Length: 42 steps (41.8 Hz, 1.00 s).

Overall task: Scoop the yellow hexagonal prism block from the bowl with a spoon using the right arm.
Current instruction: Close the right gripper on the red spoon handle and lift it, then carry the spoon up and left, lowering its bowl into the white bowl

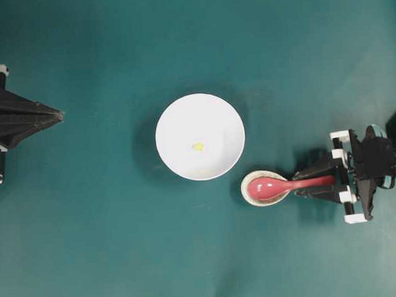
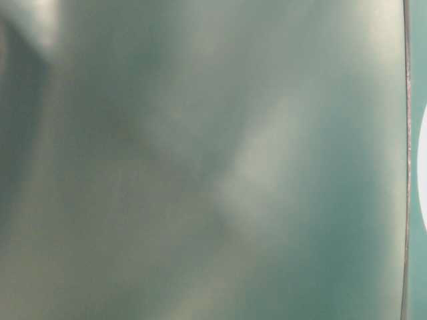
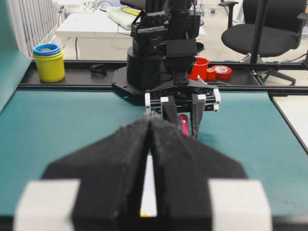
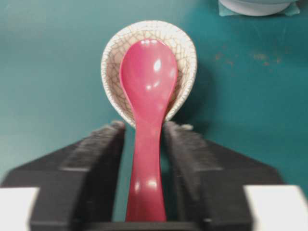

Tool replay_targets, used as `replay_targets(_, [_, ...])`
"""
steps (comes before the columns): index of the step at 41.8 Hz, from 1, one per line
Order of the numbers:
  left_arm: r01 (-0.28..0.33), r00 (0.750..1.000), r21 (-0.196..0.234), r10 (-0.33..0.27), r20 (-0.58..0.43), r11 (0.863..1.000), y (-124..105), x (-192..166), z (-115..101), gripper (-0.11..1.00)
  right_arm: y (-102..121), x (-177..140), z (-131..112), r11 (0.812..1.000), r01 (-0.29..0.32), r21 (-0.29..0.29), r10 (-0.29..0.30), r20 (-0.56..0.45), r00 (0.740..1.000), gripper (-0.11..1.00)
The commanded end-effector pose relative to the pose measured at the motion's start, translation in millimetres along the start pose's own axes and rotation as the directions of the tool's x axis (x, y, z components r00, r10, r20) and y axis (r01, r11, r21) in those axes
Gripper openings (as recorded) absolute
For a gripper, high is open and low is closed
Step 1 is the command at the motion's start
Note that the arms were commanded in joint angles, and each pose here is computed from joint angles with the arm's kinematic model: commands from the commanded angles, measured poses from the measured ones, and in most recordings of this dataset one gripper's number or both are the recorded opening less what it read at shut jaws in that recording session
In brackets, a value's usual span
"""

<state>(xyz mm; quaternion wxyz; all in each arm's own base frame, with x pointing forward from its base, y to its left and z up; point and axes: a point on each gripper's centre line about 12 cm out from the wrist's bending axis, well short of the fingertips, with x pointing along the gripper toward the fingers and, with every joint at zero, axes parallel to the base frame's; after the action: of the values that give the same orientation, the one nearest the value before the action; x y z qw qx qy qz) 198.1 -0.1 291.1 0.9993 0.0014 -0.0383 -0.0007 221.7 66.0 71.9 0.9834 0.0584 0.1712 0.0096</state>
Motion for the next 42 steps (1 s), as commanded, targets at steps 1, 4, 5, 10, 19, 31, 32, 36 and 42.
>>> replay_targets(1, [0.000,1.000,0.000,0.000,0.006,1.000,0,3,4,0.00,2,1,5,1.000,-0.006,0.008,0.006,0.025,1.000,0.32])
replay_targets(4, [0.000,1.000,0.000,0.000,-0.002,1.000,0,3,3,0.00,3,2,6,1.000,-0.009,0.009,0.008,0.030,1.000,0.22])
replay_targets(5, [0.001,1.000,-0.002,-0.001,-0.006,1.000,0,3,3,0.00,3,2,8,1.000,-0.009,0.012,0.009,0.037,0.999,0.22])
replay_targets(10, [0.002,1.000,0.000,-0.002,-0.020,1.000,0,3,1,0.00,7,2,19,0.999,-0.023,0.030,0.021,0.081,0.996,0.22])
replay_targets(19, [0.002,1.000,0.000,-0.002,-0.025,1.000,0,3,1,0.00,16,-4,48,0.996,-0.069,0.057,0.061,0.130,0.990,0.22])
replay_targets(31, [0.001,1.000,0.000,-0.001,-0.023,1.000,0,3,1,0.00,20,-14,94,0.992,-0.108,0.061,0.102,0.084,0.991,0.22])
replay_targets(32, [0.002,1.000,0.001,-0.002,-0.023,1.000,0,3,1,0.00,20,-14,97,0.992,-0.110,0.063,0.105,0.076,0.992,0.22])
replay_targets(36, [0.002,1.000,0.004,-0.002,-0.021,1.000,0,3,1,0.00,16,-17,116,0.991,-0.110,0.081,0.108,0.034,0.994,0.22])
replay_targets(42, [0.002,1.000,0.014,-0.002,-0.028,1.000,0,3,1,0.00,5,-18,139,0.990,-0.091,0.111,0.096,-0.035,0.995,0.22])
